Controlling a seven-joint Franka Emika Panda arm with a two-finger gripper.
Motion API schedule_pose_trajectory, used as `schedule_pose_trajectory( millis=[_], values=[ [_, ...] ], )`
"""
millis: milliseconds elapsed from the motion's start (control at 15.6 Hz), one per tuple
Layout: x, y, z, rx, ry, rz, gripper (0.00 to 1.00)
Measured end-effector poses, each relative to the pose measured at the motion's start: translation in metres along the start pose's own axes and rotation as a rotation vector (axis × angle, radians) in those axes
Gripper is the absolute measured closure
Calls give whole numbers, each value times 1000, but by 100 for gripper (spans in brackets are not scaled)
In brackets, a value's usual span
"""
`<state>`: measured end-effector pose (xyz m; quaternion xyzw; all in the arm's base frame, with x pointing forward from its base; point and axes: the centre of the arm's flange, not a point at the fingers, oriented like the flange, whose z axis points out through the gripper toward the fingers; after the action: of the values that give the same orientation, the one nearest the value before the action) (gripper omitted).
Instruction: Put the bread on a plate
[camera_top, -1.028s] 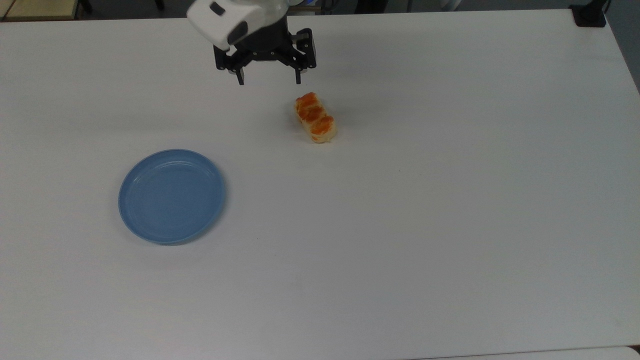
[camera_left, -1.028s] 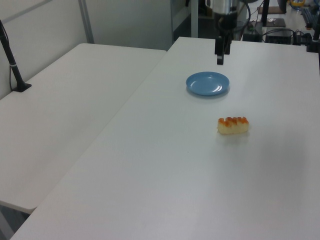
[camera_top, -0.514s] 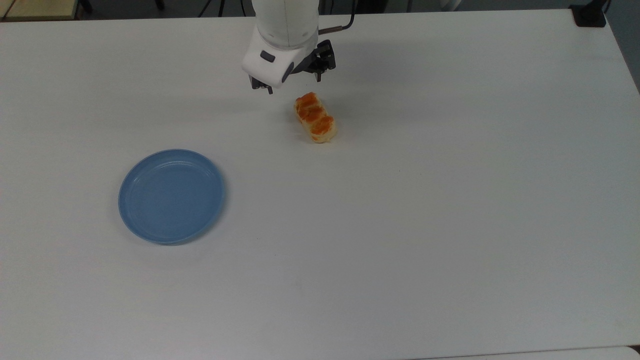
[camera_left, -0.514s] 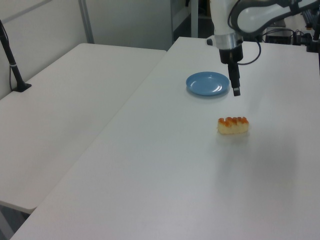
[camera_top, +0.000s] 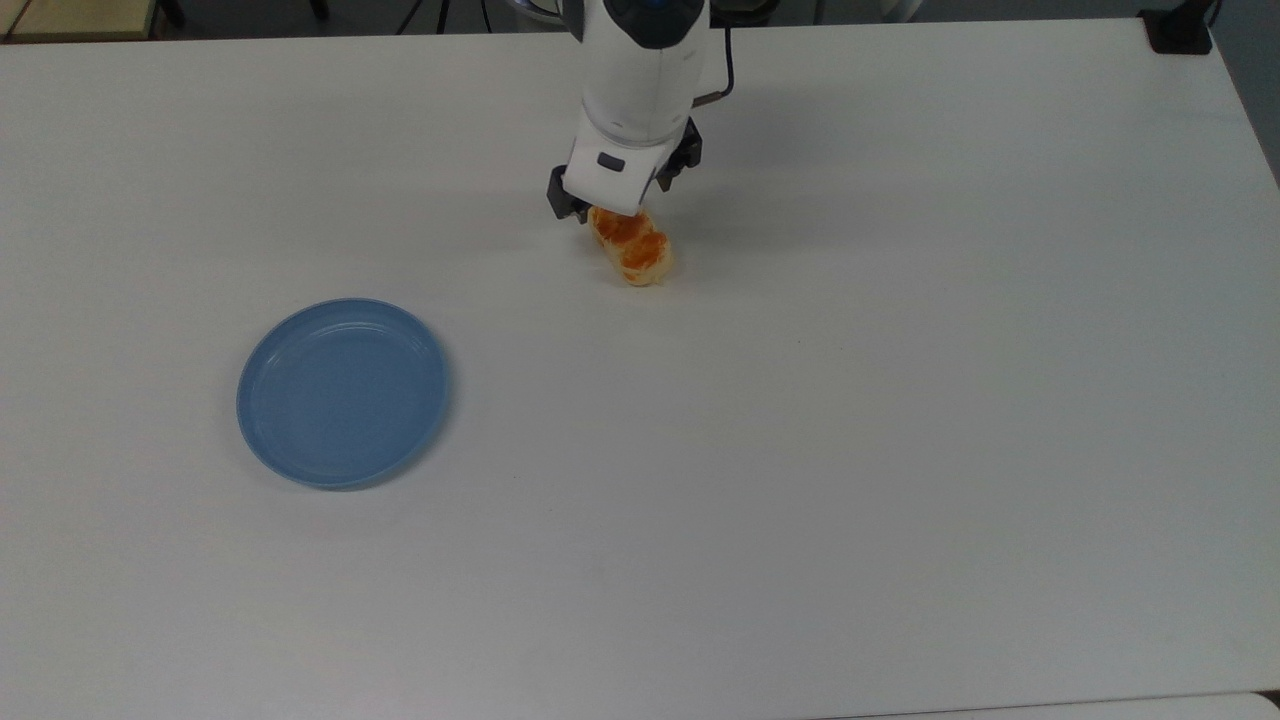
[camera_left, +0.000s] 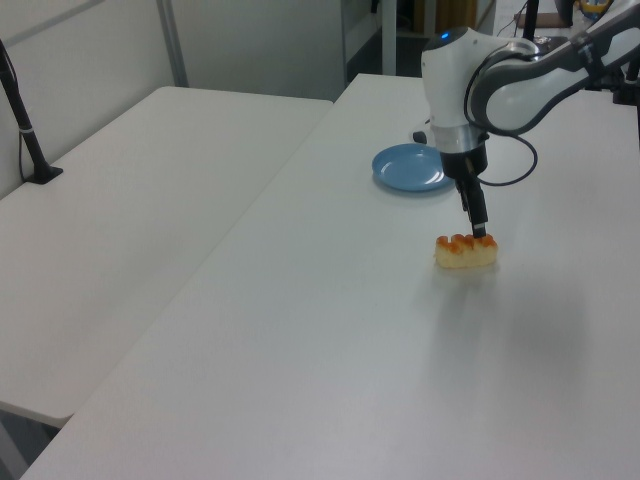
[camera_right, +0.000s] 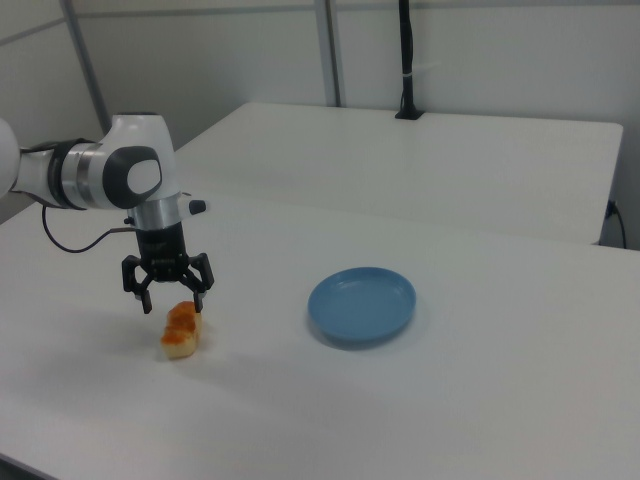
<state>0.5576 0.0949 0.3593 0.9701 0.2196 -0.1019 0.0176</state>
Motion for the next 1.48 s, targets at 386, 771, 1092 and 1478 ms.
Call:
schedule_pose_trajectory(
  millis=[386,771,1092,1478],
  values=[
    [24,-18,57,-85,-15,35,2],
    [33,-13,38,-99,40,66,59],
    [31,68,-25,-119,174,203,69],
    [13,197,-27,-164,341,393,64]
  ],
)
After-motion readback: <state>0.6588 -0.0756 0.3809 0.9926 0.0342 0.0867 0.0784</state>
